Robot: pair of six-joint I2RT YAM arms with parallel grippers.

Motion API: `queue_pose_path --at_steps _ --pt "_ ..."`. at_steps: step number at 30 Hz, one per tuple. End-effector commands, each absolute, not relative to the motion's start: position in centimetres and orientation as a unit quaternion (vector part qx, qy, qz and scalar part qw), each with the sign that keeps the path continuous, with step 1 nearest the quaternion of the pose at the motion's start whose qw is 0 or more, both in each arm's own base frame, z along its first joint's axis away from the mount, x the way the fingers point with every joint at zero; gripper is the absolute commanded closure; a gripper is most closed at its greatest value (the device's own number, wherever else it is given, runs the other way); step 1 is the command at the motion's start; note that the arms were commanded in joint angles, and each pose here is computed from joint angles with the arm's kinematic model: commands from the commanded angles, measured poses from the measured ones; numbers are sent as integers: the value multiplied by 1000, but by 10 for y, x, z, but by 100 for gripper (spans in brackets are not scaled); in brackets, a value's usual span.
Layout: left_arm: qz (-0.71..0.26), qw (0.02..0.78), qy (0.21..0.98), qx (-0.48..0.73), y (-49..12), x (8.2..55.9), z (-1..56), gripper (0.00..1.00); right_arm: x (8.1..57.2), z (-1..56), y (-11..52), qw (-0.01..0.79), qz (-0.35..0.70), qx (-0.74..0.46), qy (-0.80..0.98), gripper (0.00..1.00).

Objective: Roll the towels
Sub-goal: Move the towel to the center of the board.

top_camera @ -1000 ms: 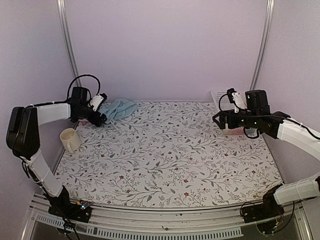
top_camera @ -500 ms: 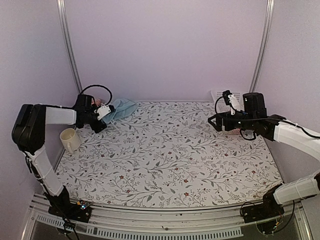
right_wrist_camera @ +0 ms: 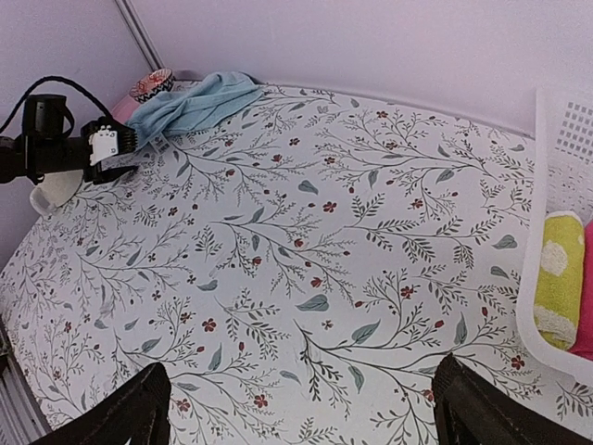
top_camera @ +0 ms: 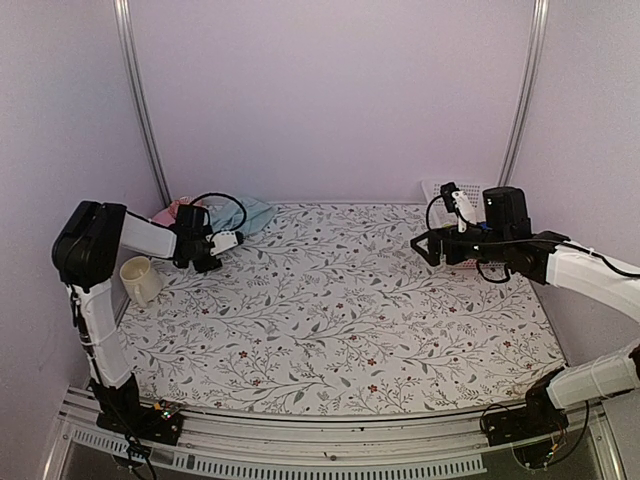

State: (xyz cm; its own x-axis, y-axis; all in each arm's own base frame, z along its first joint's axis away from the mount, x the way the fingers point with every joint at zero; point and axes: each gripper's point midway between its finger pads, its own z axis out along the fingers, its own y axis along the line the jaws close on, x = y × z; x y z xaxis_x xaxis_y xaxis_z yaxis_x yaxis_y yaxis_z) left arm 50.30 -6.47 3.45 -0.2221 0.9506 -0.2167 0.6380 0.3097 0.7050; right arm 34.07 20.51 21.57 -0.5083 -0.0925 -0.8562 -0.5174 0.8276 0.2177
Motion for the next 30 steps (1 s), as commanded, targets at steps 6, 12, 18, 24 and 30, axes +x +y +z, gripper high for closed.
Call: queue_pose_path --at_steps 6,12,18,24,30 --pt "295 332 730 520 -66 533 43 64 337 214 216 456 246 -192 834 1" --pt "279 339 729 526 -76 530 56 100 332 215 231 456 244 -228 825 1" --pt "115 357 755 538 -133 484 102 100 312 215 274 458 239 -337 787 1" --pt "-54 361 755 546 -204 406 137 100 285 225 331 459 269 -412 740 6" --pt "-106 406 735 533 -246 363 175 100 270 221 384 403 343 -380 758 7"
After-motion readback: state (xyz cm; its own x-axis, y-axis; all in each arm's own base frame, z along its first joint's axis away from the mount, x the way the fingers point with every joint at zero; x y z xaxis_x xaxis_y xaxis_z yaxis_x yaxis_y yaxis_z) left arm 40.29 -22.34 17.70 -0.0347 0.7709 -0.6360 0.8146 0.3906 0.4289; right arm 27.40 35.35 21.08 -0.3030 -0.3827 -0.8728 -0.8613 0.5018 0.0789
